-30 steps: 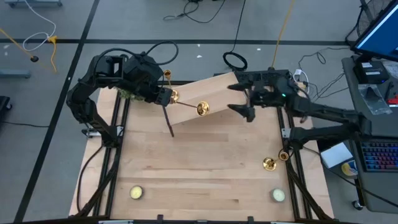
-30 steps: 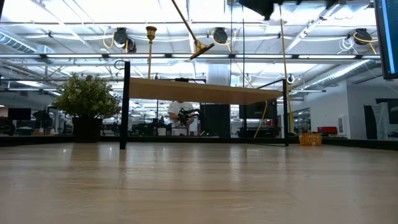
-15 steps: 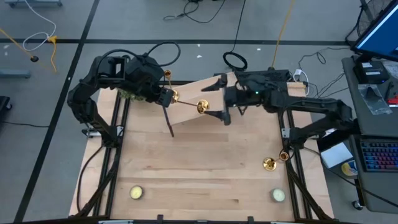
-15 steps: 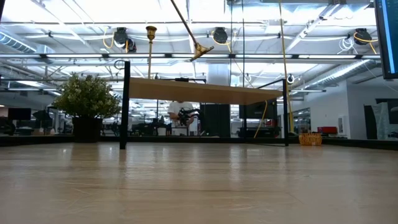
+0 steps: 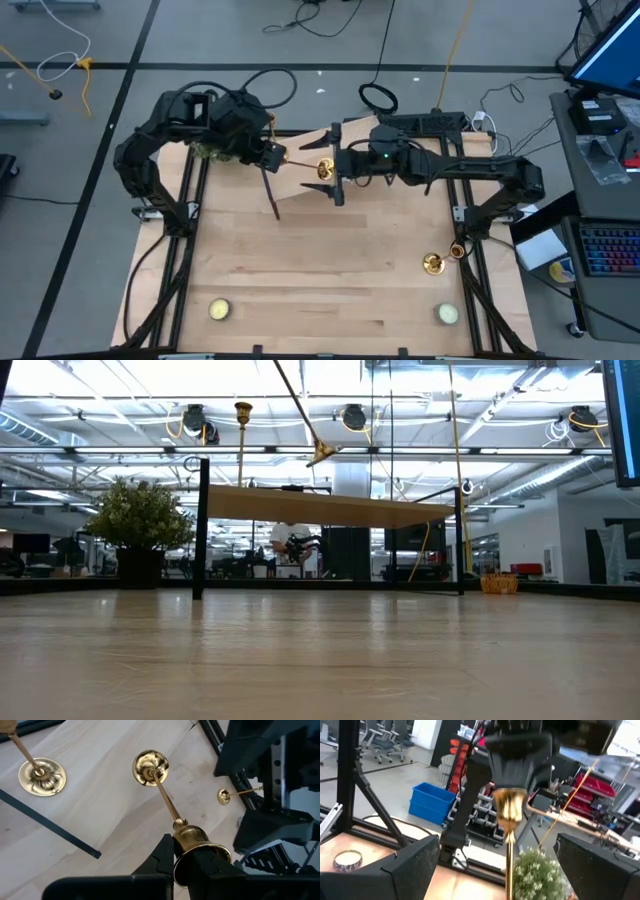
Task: Pick & Place candle stick holders
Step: Put the left gold candle holder on the shelf aligned with gold candle holder
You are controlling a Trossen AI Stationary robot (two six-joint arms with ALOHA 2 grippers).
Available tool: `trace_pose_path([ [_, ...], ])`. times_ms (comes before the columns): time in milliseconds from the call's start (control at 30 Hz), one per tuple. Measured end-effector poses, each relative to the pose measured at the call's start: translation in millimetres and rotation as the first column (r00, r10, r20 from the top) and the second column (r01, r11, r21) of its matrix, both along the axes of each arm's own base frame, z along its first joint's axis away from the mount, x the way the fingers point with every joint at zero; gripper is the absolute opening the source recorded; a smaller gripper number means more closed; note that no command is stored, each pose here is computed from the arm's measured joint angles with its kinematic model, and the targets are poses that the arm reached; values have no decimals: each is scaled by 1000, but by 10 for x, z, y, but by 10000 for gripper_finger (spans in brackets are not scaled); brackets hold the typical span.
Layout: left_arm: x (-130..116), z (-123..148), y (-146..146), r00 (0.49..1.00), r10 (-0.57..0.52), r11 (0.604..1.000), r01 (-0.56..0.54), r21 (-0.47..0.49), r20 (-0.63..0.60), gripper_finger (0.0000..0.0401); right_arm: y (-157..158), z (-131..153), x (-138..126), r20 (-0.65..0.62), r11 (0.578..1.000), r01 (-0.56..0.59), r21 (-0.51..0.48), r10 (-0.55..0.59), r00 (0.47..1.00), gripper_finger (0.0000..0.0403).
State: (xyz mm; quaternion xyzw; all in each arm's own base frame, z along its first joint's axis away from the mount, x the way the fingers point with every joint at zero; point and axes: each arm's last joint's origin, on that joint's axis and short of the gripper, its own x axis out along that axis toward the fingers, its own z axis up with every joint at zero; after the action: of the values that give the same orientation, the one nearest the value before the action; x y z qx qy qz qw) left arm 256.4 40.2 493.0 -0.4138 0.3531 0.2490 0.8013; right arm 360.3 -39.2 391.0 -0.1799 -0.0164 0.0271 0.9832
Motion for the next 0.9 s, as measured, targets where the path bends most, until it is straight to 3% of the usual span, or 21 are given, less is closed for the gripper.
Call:
trace_pose_path([
  [300, 81, -26, 12, 1000, -12, 1000, 12, 7, 5, 16, 19, 141, 91, 57, 1000, -6, -12, 7, 998, 380],
  [700, 147, -29, 20, 999, -23, 1000, 22, 14, 31, 16, 106, 148, 264, 24, 999, -31, -21, 31, 999, 380],
  [900, 148, -28, 23, 999, -24, 999, 23, 21, 31, 16, 106, 156, 263, 26, 999, 21, -36, -20, 999, 377],
])
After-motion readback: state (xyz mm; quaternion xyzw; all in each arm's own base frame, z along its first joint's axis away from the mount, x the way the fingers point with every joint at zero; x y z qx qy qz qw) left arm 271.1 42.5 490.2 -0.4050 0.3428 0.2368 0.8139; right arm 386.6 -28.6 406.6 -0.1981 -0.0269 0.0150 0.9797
